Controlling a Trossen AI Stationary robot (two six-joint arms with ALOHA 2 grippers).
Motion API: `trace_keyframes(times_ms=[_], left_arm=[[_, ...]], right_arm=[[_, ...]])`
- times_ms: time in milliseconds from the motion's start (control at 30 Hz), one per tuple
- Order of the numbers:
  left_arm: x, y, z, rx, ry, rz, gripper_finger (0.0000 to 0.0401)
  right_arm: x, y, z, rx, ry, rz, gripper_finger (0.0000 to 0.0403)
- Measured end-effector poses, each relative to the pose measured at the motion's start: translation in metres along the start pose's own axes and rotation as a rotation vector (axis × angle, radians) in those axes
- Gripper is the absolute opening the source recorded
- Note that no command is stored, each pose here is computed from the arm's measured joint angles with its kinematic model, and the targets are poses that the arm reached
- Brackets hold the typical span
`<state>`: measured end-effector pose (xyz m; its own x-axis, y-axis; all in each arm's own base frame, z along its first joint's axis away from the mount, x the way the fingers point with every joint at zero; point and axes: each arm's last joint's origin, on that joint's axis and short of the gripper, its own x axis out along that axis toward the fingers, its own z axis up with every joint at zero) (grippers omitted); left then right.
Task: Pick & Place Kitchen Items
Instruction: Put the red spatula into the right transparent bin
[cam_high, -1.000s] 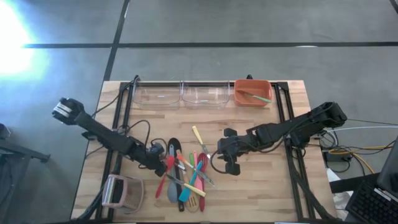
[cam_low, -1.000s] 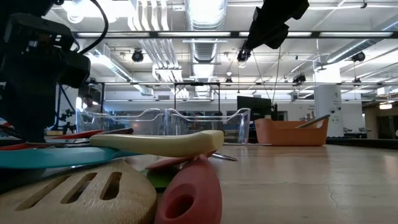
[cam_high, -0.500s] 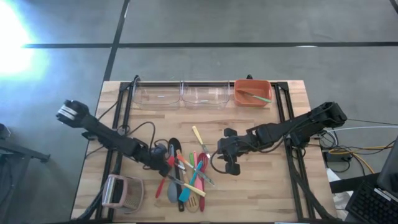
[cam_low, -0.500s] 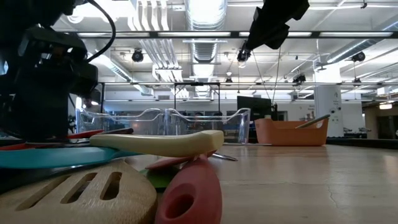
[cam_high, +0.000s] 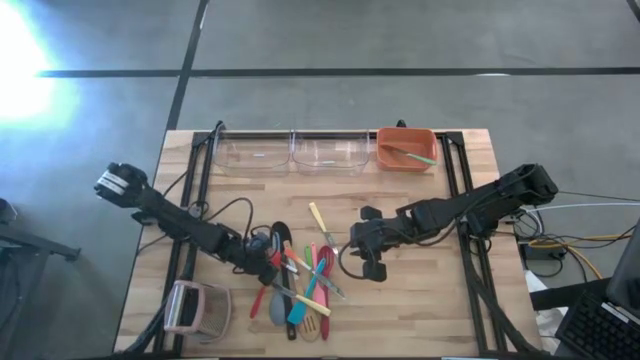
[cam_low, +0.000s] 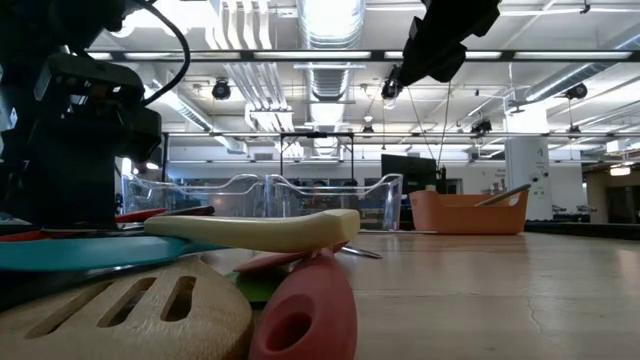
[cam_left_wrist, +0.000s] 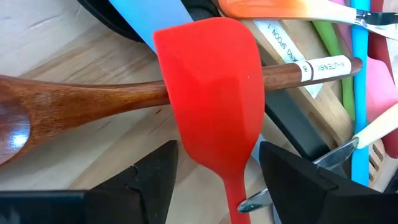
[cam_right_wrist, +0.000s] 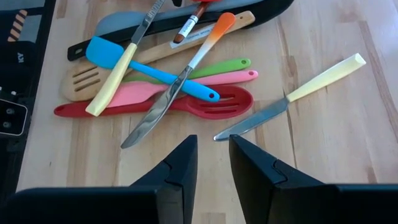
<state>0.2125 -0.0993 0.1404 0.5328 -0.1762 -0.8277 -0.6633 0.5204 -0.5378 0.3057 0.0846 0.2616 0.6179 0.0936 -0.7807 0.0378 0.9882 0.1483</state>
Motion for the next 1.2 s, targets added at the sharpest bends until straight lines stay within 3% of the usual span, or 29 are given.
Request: trace_keyframes(times_ms=[233, 733, 1200], left_arm=[[0.0001, 0.0012, -0.0002, 0.004, -0.001, 0.008, 0.0196], [0.0008, 0.0014, 0.0, 0.034, -0.008, -0.013, 0.0023], [-0.0026, -0.001, 0.0007, 0.083, -0.011, -0.046, 0.0022]], right_arm=[[0.0007, -0.0003, -0.0012, 0.001, 0.005, -0.002, 0.0078], [0.0008, -0.0004, -0.0013, 0.001, 0.005, -0.002, 0.0078], [0.0008, -0.0004, -0.0013, 0.0, 0.005, -0.001, 0.0068]])
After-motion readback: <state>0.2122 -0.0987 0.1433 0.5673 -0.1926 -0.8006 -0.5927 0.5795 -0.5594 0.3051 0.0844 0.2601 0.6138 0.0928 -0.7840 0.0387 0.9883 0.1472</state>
